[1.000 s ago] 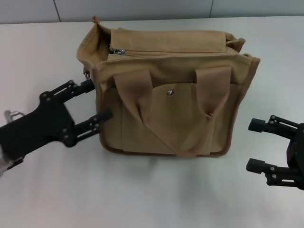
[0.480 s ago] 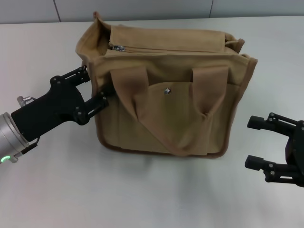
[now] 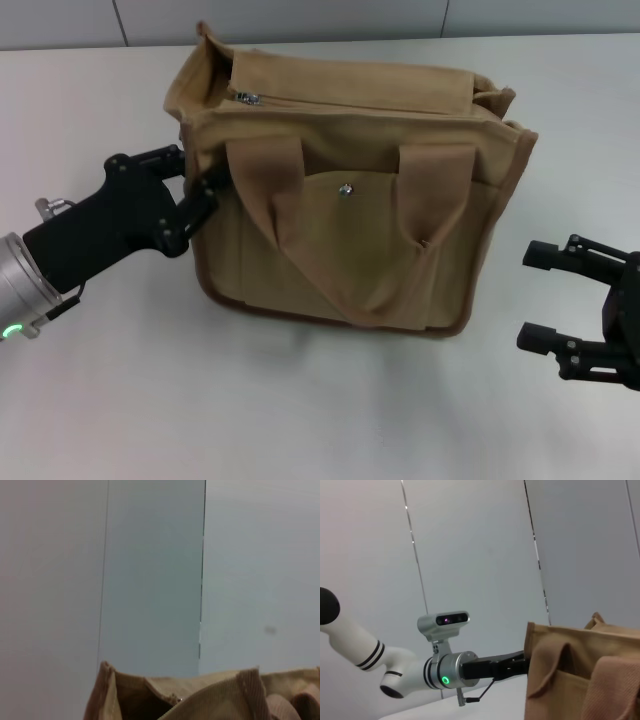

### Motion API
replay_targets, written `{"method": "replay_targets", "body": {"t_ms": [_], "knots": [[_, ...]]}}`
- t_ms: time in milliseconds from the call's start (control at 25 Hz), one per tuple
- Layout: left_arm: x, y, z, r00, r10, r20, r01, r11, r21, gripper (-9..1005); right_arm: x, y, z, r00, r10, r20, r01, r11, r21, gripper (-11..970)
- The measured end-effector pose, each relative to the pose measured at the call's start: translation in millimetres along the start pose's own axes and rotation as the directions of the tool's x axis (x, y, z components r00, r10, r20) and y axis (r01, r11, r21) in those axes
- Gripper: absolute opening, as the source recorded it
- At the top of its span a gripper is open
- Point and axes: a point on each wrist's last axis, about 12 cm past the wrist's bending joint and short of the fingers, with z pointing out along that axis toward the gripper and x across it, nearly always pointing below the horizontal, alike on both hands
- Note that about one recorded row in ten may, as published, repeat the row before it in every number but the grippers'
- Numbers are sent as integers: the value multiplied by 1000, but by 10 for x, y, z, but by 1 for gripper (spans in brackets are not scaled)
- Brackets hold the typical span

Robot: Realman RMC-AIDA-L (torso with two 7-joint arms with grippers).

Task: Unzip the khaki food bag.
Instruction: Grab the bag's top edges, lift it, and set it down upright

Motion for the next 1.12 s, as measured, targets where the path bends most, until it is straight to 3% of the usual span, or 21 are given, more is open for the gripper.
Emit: {"method": "replay_targets", "body": {"t_ms": [200, 360, 400, 440, 480, 640, 680, 840, 880, 1120], "knots": [[-56, 23, 0, 999, -2, 48, 3, 1000, -18, 205, -30, 0, -47, 999, -14, 52, 12, 999, 43, 841], [-138, 59, 68, 997, 16, 73, -17, 1000, 11, 159, -96, -8, -138, 975, -68, 210, 31, 984, 174, 841], [-160, 69, 94, 997, 23, 78, -25, 999, 21, 148, -133, -19, -213, 947, -111, 300, 28, 963, 267, 841], [-183, 80, 122, 996, 30, 83, -33, 999, 30, 136, -133, -19, -213, 947, -111, 300, 28, 963, 267, 841], [-237, 108, 185, 994, 47, 94, -52, 997, 50, 125, -157, -28, -278, 913, -152, 378, 13, 938, 347, 841], [-358, 163, 285, 990, 81, 117, -92, 992, 85, 73, -208, -65, -319, 852, -218, 477, -10, 902, 431, 841], [-454, 192, 348, 985, 98, 139, -114, 987, 112, 59, -245, -111, -282, 822, -246, 513, -13, 893, 450, 841], [-654, 240, 478, 973, 132, 187, -164, 972, 168, 30, -307, -234, -128, 799, -266, 539, -6, 893, 450, 841], [-764, 250, 571, 967, 150, 206, -194, 958, 212, 30, -358, -332, 9, 800, -269, 536, 11, 900, 435, 841], [-887, 231, 755, 964, 183, 194, -235, 925, 299, 30, -485, -606, 430, 839, -236, 490, 41, 926, 376, 841]]}}
